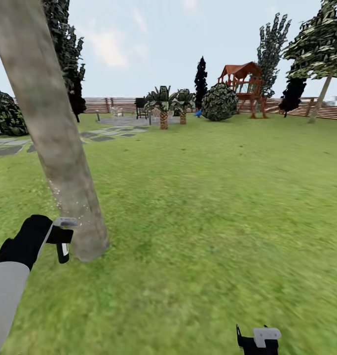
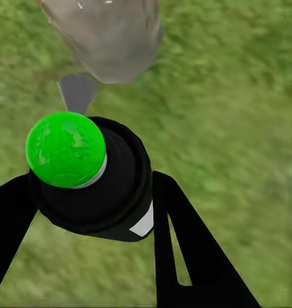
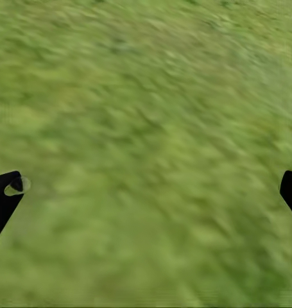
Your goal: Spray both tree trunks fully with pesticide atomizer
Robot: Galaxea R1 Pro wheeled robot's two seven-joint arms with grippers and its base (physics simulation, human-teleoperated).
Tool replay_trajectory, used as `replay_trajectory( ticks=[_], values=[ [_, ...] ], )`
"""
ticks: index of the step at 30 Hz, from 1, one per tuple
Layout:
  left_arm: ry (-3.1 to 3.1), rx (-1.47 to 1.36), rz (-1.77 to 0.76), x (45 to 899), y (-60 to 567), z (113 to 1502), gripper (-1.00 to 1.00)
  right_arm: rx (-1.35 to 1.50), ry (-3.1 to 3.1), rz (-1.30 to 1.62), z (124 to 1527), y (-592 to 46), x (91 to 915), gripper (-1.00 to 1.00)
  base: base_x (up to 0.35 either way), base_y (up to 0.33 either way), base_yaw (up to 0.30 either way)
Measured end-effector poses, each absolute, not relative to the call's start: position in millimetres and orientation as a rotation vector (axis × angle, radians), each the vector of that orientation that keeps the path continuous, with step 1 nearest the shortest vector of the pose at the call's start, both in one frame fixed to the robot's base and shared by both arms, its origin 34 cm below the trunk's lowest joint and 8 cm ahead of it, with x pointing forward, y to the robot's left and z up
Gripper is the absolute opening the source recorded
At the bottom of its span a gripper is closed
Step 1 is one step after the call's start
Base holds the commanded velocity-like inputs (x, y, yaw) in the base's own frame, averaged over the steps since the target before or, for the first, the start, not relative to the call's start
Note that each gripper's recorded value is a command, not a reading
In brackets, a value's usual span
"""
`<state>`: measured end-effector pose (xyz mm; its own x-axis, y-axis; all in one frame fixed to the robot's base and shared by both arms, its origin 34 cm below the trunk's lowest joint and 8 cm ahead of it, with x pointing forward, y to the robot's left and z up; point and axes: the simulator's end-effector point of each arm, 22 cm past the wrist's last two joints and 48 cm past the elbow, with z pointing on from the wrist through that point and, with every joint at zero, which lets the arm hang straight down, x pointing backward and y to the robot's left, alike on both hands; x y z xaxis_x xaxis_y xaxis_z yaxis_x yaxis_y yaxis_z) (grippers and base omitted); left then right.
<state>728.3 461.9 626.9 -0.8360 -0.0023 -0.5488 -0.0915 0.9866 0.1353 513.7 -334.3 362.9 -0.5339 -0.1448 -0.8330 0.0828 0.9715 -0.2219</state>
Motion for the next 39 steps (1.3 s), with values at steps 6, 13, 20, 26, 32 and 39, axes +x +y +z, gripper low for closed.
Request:
replay_trajectory(
  ticks=[6,13,20,26,32,39],
  values=[
    [2.544,-0.108,0.227,739,471,658,-1.0,-0.043,2.115,-0.289,363,-335,514,1.0,0.305,-0.057,0.109],
    [2.519,-0.104,0.253,748,475,676,-1.0,-0.043,2.115,-0.289,363,-335,514,1.0,0.034,0.0,0.003],
    [2.531,-0.113,0.369,737,507,679,-1.0,-0.043,2.115,-0.288,363,-334,514,1.0,0.0,-0.021,0.228],
    [2.537,-0.103,0.364,737,502,675,-1.0,-0.043,2.115,-0.287,363,-334,514,1.0,0.005,-0.246,0.046],
    [2.536,-0.106,0.363,737,502,676,-1.0,-0.043,2.115,-0.287,363,-334,514,1.0,0.159,-0.223,0.001],
    [2.539,-0.106,0.364,735,503,673,-1.0,-0.043,2.115,-0.287,363,-334,514,1.0,0.235,-0.178,0.0]
  ],
)
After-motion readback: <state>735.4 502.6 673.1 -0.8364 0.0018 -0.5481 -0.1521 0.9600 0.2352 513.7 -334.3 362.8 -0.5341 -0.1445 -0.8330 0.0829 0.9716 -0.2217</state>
